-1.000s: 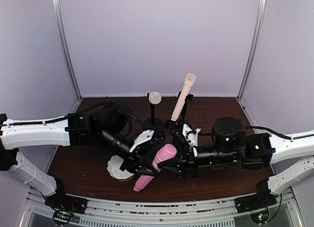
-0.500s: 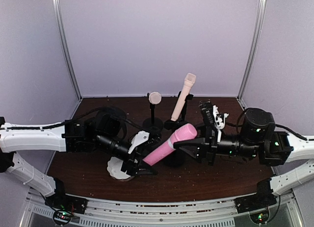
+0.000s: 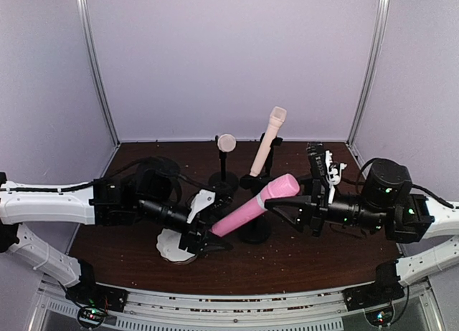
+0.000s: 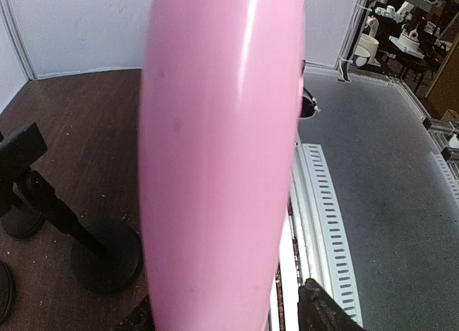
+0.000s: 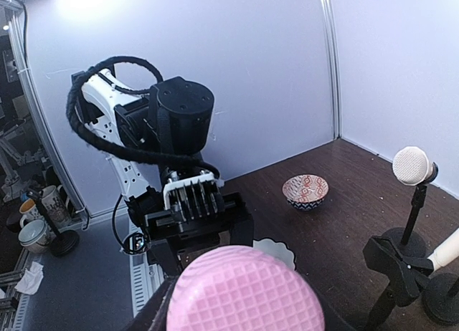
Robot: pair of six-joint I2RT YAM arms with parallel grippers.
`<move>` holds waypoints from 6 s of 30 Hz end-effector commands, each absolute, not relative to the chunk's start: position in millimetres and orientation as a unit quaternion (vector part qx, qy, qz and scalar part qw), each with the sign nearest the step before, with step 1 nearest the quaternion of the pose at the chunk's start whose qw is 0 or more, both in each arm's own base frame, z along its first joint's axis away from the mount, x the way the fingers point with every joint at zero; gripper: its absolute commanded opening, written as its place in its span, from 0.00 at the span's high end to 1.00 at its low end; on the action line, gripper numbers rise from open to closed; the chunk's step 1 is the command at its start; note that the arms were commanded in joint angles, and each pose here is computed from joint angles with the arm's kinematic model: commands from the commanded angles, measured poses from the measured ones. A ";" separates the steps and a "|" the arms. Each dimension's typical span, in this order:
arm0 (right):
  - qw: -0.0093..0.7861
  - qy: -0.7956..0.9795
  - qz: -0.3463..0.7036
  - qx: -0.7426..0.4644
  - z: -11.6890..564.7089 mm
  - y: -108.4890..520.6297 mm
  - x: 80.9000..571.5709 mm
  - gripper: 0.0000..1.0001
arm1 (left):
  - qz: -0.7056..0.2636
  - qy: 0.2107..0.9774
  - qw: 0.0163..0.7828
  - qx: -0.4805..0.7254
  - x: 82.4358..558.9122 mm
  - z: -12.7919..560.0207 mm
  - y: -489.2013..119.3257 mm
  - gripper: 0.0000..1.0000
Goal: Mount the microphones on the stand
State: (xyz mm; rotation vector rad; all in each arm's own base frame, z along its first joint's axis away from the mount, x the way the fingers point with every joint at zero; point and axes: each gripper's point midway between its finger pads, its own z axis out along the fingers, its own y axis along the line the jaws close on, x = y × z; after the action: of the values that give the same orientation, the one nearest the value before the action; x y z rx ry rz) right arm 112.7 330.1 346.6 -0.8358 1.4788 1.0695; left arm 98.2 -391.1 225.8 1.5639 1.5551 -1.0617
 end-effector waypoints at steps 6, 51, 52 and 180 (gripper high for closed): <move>0.538 0.618 0.458 -0.345 348.8 330.4 113.2 0.72 | -0.418 0.567 0.392 0.592 101.9 254.3 -393.2 0.55; 0.468 0.768 0.287 -0.332 236.0 320.5 239.1 0.26 | -0.394 0.632 0.507 0.434 208.4 320.4 -346.5 1.00; 0.468 0.767 0.286 -0.333 237.2 323.3 241.3 0.26 | -0.393 0.636 0.504 0.431 209.6 320.3 -347.1 1.00; 0.489 0.715 0.289 -0.408 225.1 325.7 213.6 0.75 | -0.319 0.571 0.542 0.527 236.3 234.5 -376.6 1.00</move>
State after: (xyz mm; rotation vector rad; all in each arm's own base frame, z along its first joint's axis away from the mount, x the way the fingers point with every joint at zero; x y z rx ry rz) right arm 213.3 320.4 214.7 -1.0118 1.8120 0.6525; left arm 230.5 -369.9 220.8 1.2695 1.5101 -0.7740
